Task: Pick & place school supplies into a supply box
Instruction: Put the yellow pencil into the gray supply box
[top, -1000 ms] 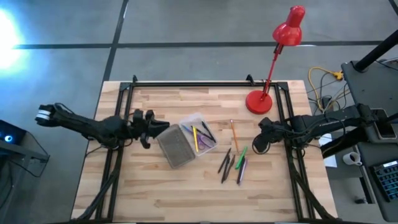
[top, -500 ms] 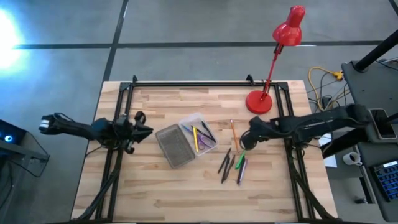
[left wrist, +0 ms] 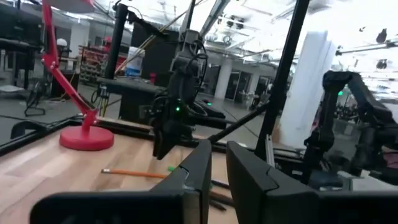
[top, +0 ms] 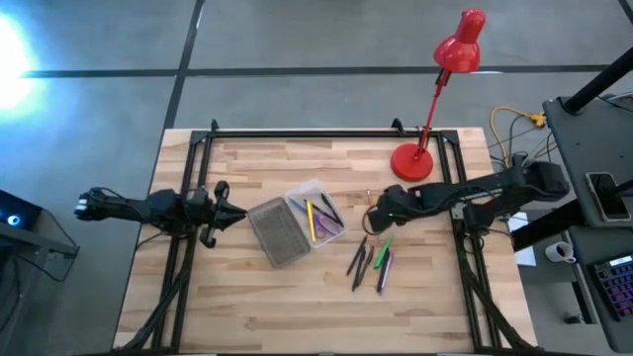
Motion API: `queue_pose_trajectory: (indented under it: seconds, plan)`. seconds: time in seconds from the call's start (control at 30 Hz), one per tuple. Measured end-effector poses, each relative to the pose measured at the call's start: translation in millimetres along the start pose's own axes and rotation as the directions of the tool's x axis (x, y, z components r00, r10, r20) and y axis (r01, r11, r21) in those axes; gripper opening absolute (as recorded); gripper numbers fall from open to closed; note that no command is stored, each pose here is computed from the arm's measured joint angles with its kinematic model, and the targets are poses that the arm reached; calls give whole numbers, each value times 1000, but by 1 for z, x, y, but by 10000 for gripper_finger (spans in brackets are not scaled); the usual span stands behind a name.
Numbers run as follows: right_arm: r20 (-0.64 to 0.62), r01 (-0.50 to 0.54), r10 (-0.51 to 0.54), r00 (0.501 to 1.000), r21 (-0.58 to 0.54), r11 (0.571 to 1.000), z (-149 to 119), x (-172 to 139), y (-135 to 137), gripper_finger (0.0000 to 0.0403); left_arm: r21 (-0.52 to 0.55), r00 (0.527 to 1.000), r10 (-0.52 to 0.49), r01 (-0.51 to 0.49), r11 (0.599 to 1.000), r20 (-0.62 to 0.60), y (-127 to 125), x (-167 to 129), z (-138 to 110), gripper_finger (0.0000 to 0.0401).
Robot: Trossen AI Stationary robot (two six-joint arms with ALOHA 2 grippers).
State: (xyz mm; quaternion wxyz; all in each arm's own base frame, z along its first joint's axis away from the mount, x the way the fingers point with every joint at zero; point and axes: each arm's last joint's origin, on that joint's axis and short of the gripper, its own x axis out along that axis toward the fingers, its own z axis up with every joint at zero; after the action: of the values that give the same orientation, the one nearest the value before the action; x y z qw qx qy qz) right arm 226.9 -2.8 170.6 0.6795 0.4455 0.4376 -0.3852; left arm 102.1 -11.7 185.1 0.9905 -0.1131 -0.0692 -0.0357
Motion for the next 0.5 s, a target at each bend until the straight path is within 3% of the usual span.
queue_pose_trajectory:
  seconds: [0.27,0.5]
  plan:
    - [-25,124,-124,992,40,991,25,25,19,194,14,999,11,-10,1000,-49,1,1,-5,34]
    - [-59,159,-162,985,-59,986,39,37,34,192,21,994,24,-22,1000,-106,2,5,-10,34]
